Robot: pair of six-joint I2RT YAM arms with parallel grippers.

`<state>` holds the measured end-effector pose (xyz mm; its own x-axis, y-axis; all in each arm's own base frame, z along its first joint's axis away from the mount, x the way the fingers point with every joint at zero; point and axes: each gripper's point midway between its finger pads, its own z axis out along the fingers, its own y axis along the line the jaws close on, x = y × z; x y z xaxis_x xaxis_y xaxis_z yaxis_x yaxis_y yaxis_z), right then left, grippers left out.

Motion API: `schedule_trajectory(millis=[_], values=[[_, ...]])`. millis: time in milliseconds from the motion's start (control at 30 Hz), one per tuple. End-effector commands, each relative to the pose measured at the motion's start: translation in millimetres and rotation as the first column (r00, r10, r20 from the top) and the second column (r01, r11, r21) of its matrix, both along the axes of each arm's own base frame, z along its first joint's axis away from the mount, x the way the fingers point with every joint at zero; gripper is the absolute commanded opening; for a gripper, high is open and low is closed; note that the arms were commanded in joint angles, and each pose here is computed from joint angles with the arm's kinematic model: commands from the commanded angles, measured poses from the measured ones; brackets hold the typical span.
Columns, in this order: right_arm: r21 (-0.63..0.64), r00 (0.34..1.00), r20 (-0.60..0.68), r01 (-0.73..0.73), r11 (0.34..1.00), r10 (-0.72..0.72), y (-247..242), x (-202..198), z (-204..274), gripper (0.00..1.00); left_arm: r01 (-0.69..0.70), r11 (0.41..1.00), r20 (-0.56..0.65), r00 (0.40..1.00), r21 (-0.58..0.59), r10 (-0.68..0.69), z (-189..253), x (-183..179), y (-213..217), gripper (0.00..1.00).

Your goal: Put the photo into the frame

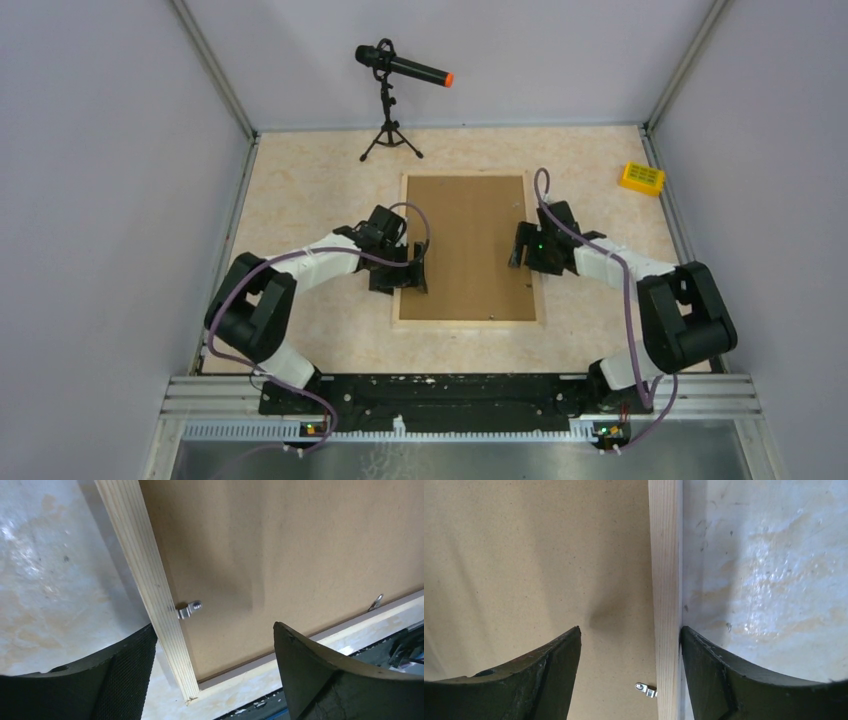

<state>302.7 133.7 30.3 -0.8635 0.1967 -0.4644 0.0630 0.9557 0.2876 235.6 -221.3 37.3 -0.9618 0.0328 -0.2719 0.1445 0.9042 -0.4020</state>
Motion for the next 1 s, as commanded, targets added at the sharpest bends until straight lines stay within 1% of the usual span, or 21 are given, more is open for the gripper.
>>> schedule_trajectory(millis=[0,33,67,167,233,267,333,400,467,567,667,700,767,833,967], values=[[0.18,0.999,0.0,-0.045,0.983,0.045,52.2,-32.5,12.7,0.7,0.028,0.993,0.04,0.999,-0.112,-0.023,15.2,42.0,-30.8,0.9],[0.205,0.998,-0.001,-0.058,0.977,0.059,62.6,-41.7,12.9,0.7,0.029,0.995,0.043,0.999,-0.097,-0.025,14.9,51.0,-32.5,0.91],[0.241,0.998,-0.003,-0.055,0.969,0.058,73.5,-49.8,15.7,0.7,0.026,0.998,0.039,0.999,-0.062,-0.024,12.2,57.9,-30.6,0.93],[0.314,0.995,0.005,-0.094,0.945,0.097,102.1,-76.0,20.4,0.7,-0.005,0.999,0.079,0.997,0.051,0.001,14.0,83.3,-19.9,0.97],[0.311,0.996,0.005,-0.085,0.947,0.088,101.9,-82.0,21.9,0.71,-0.046,0.991,0.117,0.993,0.126,0.032,20.5,94.9,-4.8,0.99],[0.285,0.997,0.018,-0.073,0.956,0.07,95.7,-79.6,23.1,0.72,-0.066,0.986,0.136,0.99,0.153,0.045,24.6,98.6,2.3,0.99],[0.173,0.998,0.056,-0.051,0.983,0.042,74.8,-70.1,26.7,0.76,-0.11,0.971,0.185,0.98,0.213,0.071,35.3,103.0,20.6,0.99],[0.062,0.994,0.112,-0.027,0.998,0.02,51.3,-50.0,40.7,0.8,-0.135,0.958,0.212,0.974,0.255,0.081,44.7,100.1,35.2,0.99],[0.0,0.991,0.135,0.005,1.0,-0.005,26.7,-30.6,51.4,0.81,-0.16,0.947,0.23,0.969,0.279,0.096,55.1,93.5,48.4,0.99],[0.025,0.99,0.14,0.024,0.999,-0.027,3.1,-0.2,62.9,0.85,-0.171,0.95,0.234,0.966,0.261,0.11,65.6,74.5,58.0,0.99],[0.051,0.994,0.09,0.059,0.997,-0.063,-10.1,25.2,62.9,0.84,-0.175,0.966,0.202,0.97,0.191,0.135,70.2,50.5,57.5,0.99],[0.056,0.994,0.08,0.064,0.996,-0.069,-9.9,32.8,62.1,0.84,-0.178,0.971,0.178,0.973,0.162,0.149,69.3,41.0,54.9,0.99],[0.053,0.993,0.069,0.092,0.994,-0.095,-9.0,47.8,60.6,0.83,-0.173,0.983,0.094,0.981,0.063,0.167,66.8,15.8,41.8,0.97],[0.05,0.989,0.065,0.126,0.991,-0.129,-7.9,63.2,57.5,0.82,-0.157,0.987,0.036,0.987,-0.029,0.158,60.9,-5.4,30.1,0.95],[0.003,0.986,0.02,0.164,0.986,-0.164,-8.9,88.8,39.7,0.75,-0.156,0.984,-0.017,0.988,-0.087,0.155,49.7,-37.2,27.7,0.92]])
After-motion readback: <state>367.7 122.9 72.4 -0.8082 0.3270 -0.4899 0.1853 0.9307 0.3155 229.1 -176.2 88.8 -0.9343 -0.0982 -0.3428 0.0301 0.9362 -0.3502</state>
